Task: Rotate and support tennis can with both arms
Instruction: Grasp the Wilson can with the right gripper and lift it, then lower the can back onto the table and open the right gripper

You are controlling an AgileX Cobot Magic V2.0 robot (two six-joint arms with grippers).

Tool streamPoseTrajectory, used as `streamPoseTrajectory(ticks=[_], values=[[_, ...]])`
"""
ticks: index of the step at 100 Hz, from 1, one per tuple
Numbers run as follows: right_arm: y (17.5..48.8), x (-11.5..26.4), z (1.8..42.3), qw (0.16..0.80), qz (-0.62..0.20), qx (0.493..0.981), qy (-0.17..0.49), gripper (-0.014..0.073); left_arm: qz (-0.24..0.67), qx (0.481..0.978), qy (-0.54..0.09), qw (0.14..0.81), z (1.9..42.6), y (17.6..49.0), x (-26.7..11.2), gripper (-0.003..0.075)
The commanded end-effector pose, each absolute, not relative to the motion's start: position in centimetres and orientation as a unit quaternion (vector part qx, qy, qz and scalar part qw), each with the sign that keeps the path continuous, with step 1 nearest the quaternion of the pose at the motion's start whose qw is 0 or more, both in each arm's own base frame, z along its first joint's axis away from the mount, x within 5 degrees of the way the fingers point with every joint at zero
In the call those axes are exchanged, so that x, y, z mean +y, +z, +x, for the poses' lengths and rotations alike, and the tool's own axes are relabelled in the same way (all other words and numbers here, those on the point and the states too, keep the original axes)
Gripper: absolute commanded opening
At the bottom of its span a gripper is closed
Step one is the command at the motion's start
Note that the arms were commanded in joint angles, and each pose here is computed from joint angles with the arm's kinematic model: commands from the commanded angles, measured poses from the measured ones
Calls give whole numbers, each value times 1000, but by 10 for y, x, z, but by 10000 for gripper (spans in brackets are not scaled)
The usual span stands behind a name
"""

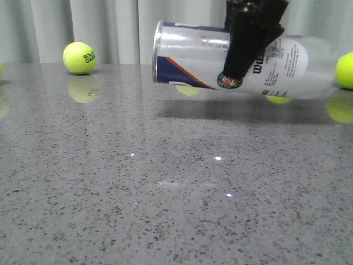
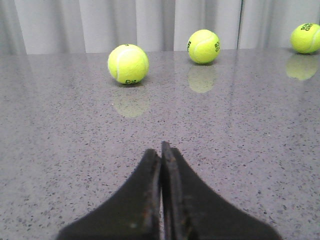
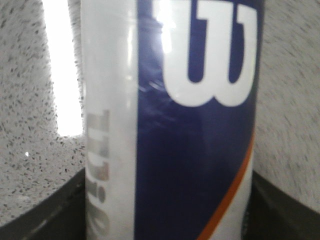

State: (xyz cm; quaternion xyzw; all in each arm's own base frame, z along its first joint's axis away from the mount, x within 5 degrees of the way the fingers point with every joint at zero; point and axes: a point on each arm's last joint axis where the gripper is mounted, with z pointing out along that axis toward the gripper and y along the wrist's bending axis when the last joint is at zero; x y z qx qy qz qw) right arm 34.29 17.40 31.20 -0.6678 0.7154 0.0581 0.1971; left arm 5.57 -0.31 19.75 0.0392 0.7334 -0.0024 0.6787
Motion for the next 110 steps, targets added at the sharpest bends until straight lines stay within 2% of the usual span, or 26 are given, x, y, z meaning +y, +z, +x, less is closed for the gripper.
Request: streamPoseTrajectory(ticks=[1, 17, 37, 44, 58, 62, 70, 88, 110], values=[[332, 176, 341, 238, -692, 681, 43, 294, 34, 709, -14, 704, 55, 192, -4, -18], [316, 179, 349, 219, -693, 685, 49, 296, 34, 709, -14, 704, 55, 192, -4, -19], [314, 180, 350, 218, -693, 686, 50, 321, 34, 709, -14, 704, 55, 192, -4, -19], [313, 179, 349, 212, -694, 686, 52, 392, 34, 709, -14, 704, 55, 192, -4, -19], [313, 179, 347, 202, -696, 686, 57, 628, 34, 709, -14, 704, 55, 192, -4, -19], [313, 179, 347, 203, -697, 686, 57, 668, 34, 709, -14, 704, 55, 192, -4, -19], [313, 179, 347, 202, -697, 686, 57, 643, 34, 709, -14, 704, 55, 192, -4, -19], [317, 178, 345, 206, -697, 684, 55, 644, 34, 709, -14, 704, 55, 192, -4, -19], [343, 172, 330, 229, -698, 677, 46, 644, 34, 709, -14, 704, 55, 192, -4, -19]])
